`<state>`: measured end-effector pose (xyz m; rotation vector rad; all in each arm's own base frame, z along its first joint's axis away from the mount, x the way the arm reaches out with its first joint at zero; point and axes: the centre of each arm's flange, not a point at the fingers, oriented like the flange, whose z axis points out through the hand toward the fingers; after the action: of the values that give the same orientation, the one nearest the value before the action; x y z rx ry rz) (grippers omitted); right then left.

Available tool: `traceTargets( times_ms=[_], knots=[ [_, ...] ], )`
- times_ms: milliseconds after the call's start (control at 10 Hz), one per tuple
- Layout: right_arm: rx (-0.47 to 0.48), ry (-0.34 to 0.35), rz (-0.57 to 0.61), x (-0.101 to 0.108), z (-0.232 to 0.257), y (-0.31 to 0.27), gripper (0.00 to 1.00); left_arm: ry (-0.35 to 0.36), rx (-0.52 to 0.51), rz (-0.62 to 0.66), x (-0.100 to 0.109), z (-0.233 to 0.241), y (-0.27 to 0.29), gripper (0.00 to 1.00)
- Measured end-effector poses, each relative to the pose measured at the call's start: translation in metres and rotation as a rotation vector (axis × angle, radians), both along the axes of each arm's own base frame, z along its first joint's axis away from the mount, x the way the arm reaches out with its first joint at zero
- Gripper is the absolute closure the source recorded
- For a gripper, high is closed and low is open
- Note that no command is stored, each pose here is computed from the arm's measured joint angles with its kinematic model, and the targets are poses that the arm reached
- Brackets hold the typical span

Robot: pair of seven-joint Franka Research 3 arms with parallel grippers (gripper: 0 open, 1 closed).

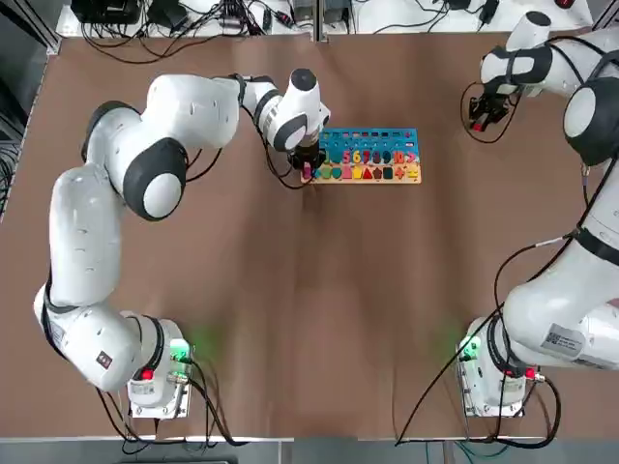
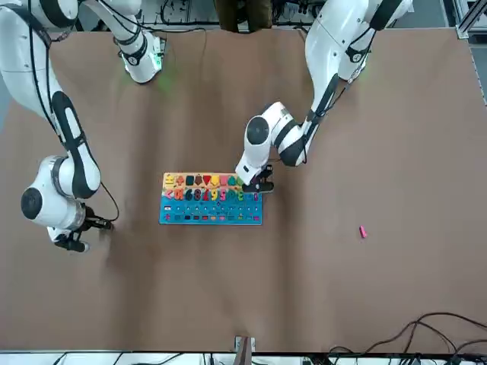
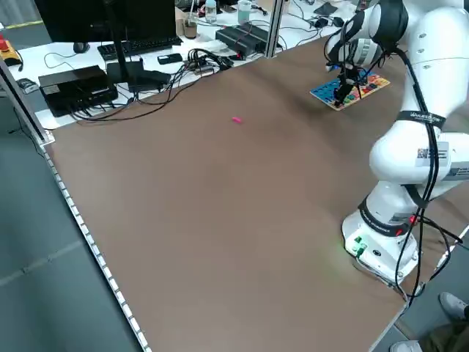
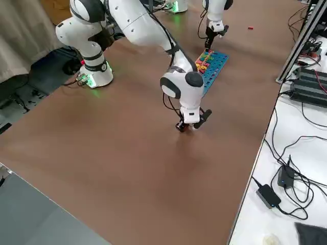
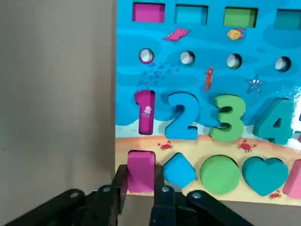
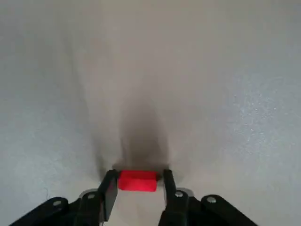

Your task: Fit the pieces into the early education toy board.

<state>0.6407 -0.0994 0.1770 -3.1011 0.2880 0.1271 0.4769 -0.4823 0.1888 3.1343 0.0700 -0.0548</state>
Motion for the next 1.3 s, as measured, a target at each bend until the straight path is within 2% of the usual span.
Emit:
traceTargets(
  times_ms=[800, 1300],
  knots=[
    [0.001, 0.001, 0.001, -0.0002, -0.0003, 0.0007, 0.53, 0.001, 0.001, 0.001, 0.0010, -0.0021, 0.0002, 0.74],
    [0.001, 0.001, 0.001, -0.0002, -0.0003, 0.0009, 0.53, 0.000, -0.001, 0.003, 0.0023, -0.0021, -0.0001, 0.70]
  ],
)
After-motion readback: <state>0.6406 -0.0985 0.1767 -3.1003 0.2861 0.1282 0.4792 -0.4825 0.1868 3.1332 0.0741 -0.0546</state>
